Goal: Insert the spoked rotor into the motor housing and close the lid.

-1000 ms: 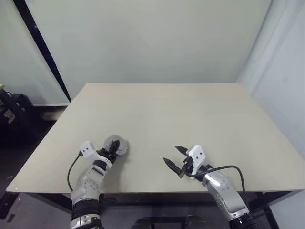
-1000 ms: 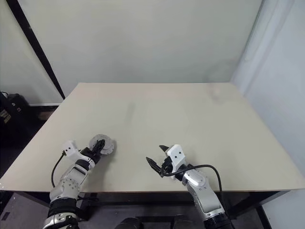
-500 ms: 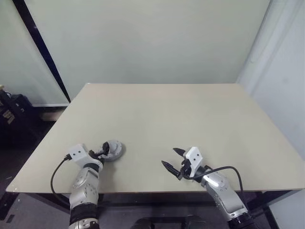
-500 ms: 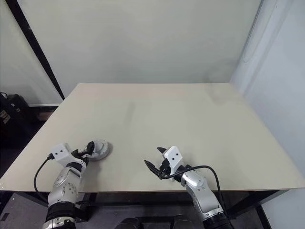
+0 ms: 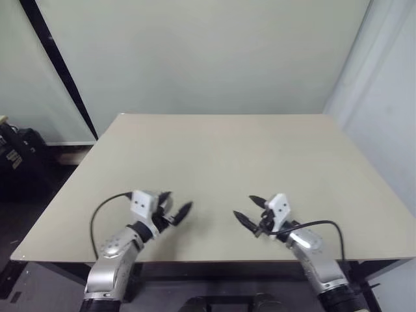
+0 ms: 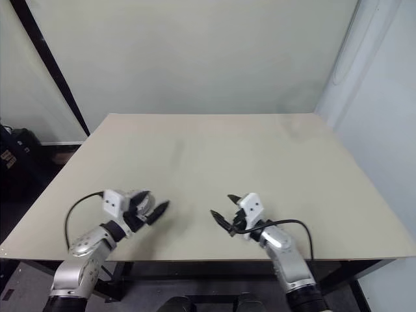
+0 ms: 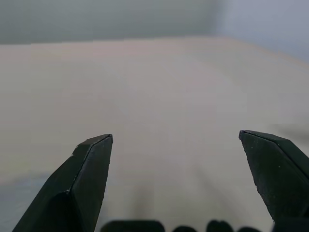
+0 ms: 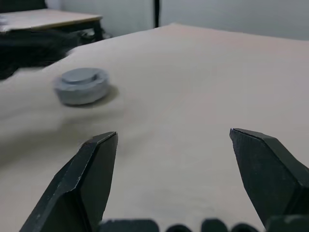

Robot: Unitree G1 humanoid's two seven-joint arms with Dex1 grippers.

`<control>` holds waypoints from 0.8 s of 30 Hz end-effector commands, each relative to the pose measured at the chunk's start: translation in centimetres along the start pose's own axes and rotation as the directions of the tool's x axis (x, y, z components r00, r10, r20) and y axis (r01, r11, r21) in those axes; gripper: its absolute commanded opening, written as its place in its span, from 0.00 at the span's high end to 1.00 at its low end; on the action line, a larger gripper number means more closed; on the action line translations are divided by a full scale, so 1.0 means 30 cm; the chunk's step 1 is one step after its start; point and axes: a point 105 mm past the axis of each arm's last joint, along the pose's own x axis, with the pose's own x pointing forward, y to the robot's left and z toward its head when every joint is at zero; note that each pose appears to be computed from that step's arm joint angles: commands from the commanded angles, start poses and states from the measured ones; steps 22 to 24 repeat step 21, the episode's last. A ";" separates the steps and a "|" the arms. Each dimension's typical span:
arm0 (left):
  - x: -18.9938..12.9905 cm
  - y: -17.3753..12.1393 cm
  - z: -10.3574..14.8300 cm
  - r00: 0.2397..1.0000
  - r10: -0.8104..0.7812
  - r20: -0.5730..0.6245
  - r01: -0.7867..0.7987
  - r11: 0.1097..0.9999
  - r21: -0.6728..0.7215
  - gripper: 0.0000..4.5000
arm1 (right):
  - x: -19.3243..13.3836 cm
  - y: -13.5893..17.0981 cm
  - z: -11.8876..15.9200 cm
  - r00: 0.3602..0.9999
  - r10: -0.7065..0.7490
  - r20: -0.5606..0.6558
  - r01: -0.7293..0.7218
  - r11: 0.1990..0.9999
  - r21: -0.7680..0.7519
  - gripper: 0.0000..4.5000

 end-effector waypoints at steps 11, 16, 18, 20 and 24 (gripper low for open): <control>0.040 -0.064 -0.042 0.992 -0.121 -0.026 0.120 0.993 -0.021 0.00 | -0.134 -0.147 0.026 0.994 -0.105 0.010 0.105 0.993 -0.059 0.10; 0.042 -0.062 -0.039 0.996 -0.094 -0.009 0.094 0.995 -0.016 0.00 | -0.134 -0.143 0.020 0.994 -0.113 0.004 0.113 0.992 -0.052 0.10; 0.034 -0.049 -0.034 0.998 -0.069 -0.002 0.069 0.998 0.000 0.00 | -0.128 -0.142 0.012 0.994 -0.109 -0.003 0.109 0.993 -0.048 0.10; 0.022 -0.027 -0.029 1.000 -0.026 0.014 0.026 1.000 0.007 0.00 | -0.120 -0.143 0.005 0.994 -0.106 -0.009 0.105 0.993 -0.046 0.10; 0.017 -0.024 -0.027 1.000 -0.016 0.019 0.016 1.000 0.005 0.00 | -0.116 -0.145 0.005 0.994 -0.106 -0.009 0.105 0.993 -0.046 0.10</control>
